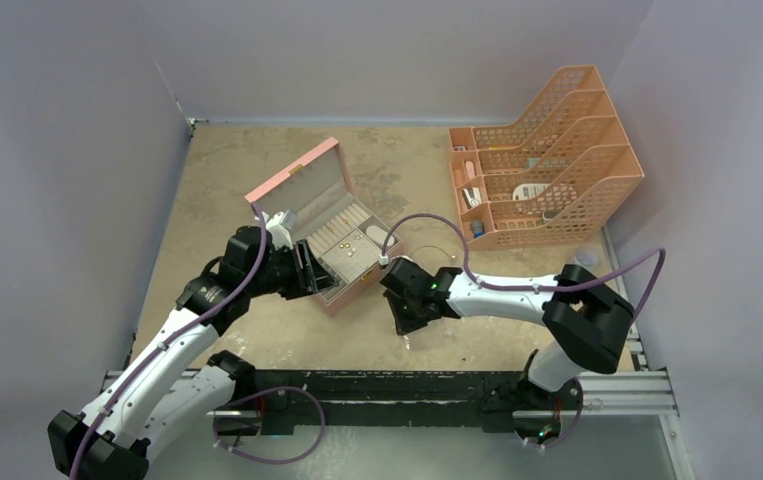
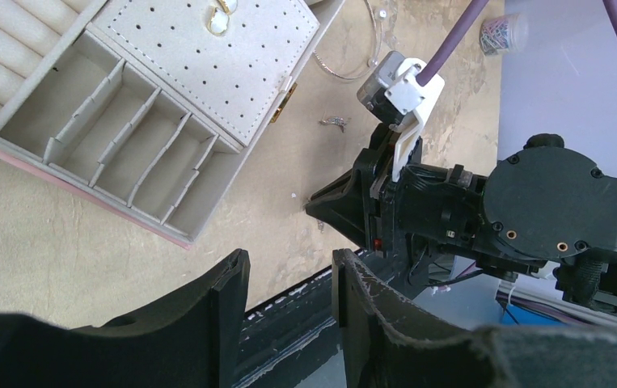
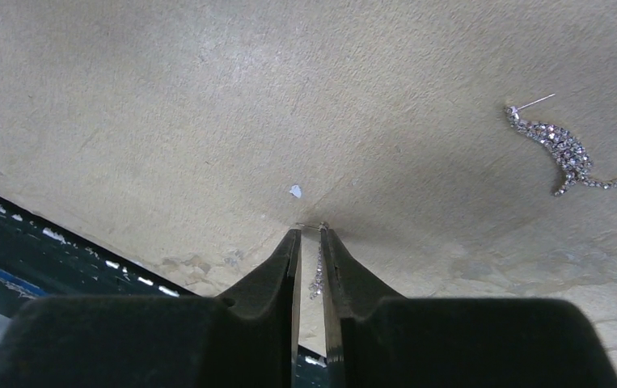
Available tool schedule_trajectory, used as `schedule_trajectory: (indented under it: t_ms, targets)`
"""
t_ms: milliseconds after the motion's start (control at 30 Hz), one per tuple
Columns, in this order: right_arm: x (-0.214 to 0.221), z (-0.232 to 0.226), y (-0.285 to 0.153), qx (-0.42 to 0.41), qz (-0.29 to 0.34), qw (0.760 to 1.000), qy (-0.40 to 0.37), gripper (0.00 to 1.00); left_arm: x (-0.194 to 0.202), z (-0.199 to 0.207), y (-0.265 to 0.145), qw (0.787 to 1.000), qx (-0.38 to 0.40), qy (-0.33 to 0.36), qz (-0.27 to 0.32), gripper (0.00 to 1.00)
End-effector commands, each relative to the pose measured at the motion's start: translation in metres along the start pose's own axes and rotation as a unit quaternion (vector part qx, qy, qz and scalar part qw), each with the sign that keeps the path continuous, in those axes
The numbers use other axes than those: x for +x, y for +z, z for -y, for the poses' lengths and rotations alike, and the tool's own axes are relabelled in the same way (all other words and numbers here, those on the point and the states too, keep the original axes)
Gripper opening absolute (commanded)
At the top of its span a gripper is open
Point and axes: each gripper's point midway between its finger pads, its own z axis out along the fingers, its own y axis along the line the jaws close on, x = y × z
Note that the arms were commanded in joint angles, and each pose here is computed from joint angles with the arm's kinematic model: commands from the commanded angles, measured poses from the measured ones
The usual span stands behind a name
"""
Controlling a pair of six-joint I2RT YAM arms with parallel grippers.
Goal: Organize the mixed jewelry
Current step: Pick up the jewelry from the center of the board.
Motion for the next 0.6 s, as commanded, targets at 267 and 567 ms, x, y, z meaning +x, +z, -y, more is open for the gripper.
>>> schedule_trajectory:
  t_ms: [267, 567]
  targets:
    - [-0.010, -0.002, -0.010, 0.004, 0.029, 1.000, -0.002, 0.13, -0.004, 0.005, -0.003, 1.000, 0.008, 0.009, 0.012, 0.42]
    - [-0.008, -0.004, -0.014, -0.006, 0.029, 1.000, 0.007, 0.20, -0.004, 0.004, -0.002, 1.000, 0.007, 0.009, 0.012, 0.42]
